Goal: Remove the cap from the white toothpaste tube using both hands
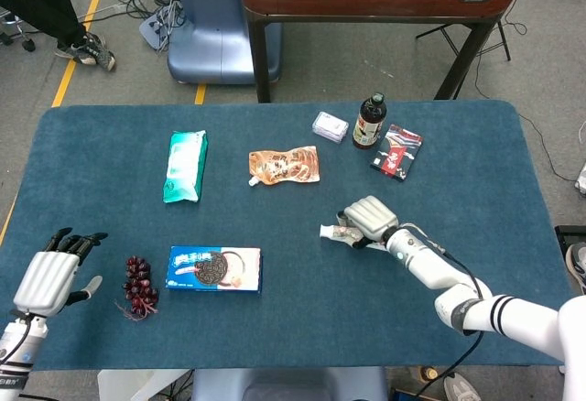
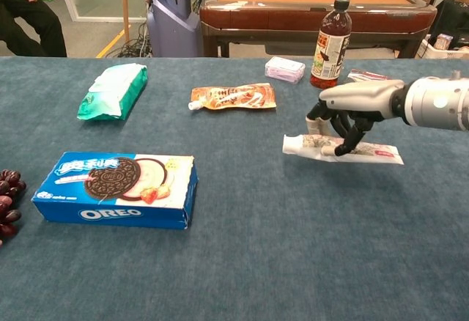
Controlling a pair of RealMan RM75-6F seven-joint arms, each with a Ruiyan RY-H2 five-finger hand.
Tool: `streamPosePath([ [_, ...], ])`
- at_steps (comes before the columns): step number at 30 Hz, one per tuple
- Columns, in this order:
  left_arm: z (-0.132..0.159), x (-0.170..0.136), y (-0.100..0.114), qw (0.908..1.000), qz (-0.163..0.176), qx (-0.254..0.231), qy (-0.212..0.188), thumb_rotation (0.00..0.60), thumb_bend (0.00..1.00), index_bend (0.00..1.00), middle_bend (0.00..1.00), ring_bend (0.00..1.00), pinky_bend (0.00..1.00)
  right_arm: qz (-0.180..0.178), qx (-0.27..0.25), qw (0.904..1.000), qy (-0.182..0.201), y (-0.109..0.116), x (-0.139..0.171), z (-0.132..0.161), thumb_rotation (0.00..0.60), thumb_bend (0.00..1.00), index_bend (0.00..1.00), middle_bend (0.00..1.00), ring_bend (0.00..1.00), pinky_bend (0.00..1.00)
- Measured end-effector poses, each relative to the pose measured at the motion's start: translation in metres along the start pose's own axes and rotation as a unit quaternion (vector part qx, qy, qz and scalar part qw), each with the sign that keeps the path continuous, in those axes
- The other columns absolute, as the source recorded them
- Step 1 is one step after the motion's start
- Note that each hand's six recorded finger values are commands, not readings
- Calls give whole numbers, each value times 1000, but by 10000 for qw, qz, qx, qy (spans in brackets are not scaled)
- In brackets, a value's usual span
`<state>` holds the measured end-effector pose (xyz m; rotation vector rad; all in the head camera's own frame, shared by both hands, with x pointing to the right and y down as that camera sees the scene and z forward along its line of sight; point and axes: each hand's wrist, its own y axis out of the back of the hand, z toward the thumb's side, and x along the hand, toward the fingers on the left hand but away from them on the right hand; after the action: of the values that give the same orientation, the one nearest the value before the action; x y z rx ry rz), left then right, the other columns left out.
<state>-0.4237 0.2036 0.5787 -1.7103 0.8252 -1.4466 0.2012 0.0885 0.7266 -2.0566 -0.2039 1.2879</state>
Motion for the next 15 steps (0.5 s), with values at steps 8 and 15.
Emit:
streamPosePath([
  [8,40,47,1,9934,-618,-121,-963,600,246,199,490,424,140,63,728,9948,714,55,-3,41,600,1000,800,733,608,479],
  [15,89,82,-4,9758,-1108,240,-1869,600,246,178,540,469,150,87,1326,9840,1183,83,-10,79,600,1000,801,734,613,480],
])
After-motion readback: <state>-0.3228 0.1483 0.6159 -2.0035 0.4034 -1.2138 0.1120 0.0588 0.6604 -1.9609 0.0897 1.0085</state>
